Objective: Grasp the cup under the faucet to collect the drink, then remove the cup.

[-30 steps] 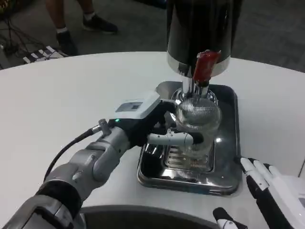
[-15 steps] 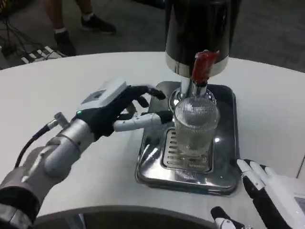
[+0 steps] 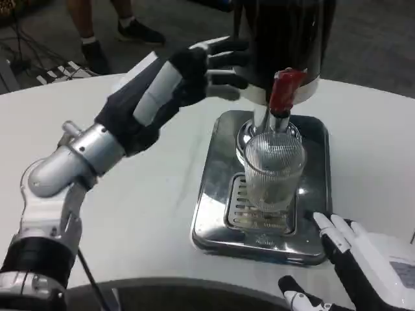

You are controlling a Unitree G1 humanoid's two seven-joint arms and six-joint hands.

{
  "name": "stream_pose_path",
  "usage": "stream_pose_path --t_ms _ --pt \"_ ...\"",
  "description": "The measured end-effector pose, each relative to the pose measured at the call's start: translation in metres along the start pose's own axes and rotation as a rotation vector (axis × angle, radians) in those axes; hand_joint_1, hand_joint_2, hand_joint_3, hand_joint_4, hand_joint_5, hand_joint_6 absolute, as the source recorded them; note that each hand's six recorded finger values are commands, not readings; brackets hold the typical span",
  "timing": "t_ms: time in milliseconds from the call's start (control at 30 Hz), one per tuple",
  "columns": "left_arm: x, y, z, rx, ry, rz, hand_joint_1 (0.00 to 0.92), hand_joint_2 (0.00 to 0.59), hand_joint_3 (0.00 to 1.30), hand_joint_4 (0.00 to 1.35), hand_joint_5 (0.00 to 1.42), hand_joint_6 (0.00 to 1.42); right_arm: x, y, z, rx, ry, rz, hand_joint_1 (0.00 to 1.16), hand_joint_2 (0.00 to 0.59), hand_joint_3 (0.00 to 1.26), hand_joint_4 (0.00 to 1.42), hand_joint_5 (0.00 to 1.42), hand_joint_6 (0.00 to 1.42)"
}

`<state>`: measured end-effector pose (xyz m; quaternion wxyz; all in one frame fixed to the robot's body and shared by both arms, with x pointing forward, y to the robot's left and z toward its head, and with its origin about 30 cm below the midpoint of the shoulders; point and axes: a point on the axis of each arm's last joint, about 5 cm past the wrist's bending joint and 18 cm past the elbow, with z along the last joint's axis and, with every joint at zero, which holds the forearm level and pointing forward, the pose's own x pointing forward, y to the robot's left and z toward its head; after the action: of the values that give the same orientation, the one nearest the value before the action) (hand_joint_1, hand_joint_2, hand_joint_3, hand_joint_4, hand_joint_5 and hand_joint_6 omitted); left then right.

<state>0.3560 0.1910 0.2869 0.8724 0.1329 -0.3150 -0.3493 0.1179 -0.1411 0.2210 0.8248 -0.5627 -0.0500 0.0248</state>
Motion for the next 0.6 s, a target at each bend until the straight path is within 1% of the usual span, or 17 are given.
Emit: stream_pose_path --t_ms 33,100,200,300,433,533,600 --pt "0.008 -0.001 0.0044 -0.001 -0.022 -0.026 0.0 0.049 0.23 0.2 0.32 0.33 0.0 0.0001 0.0005 0.0 -0.003 0.001 0.28 0.407 0.04 0.0 0.0 0.16" --pt "0.016 -0.004 0.0079 -0.009 -0.041 -0.051 0.0 0.049 0.23 0.2 0.32 0.33 0.0 0.0003 0.0006 0.0 -0.003 0.002 0.28 0.406 0.04 0.0 0.0 0.16" --pt "0.025 -0.008 0.0092 -0.032 -0.048 -0.069 0.0 0.051 0.23 0.2 0.32 0.33 0.0 0.0006 0.0003 0.0 0.0 0.004 0.28 0.406 0.04 0.0 0.0 0.16" --pt "0.036 -0.009 0.015 -0.027 -0.055 -0.086 0.0 0.054 0.23 0.2 0.32 0.33 -0.001 0.001 0.0 0.0 0.002 0.007 0.28 0.406 0.05 0.0 0.0 0.16" --pt "0.044 -0.012 0.0177 -0.017 -0.037 -0.105 0.0 0.057 0.23 0.19 0.31 0.33 -0.001 0.0012 -0.0002 0.003 0.002 0.008 0.29 0.406 0.05 0.0 0.0 0.16" --pt "0.049 -0.014 0.0167 -0.022 0.011 -0.132 0.0 0.059 0.22 0.18 0.31 0.33 -0.002 0.0014 -0.0004 0.004 0.003 0.009 0.29 0.405 0.05 0.0 0.0 0.16" --pt "0.051 -0.015 0.015 -0.039 0.029 -0.138 0.0 0.059 0.22 0.18 0.3 0.33 -0.002 0.0016 -0.0006 0.005 0.005 0.01 0.29 0.405 0.05 0.0 0.0 0.16"
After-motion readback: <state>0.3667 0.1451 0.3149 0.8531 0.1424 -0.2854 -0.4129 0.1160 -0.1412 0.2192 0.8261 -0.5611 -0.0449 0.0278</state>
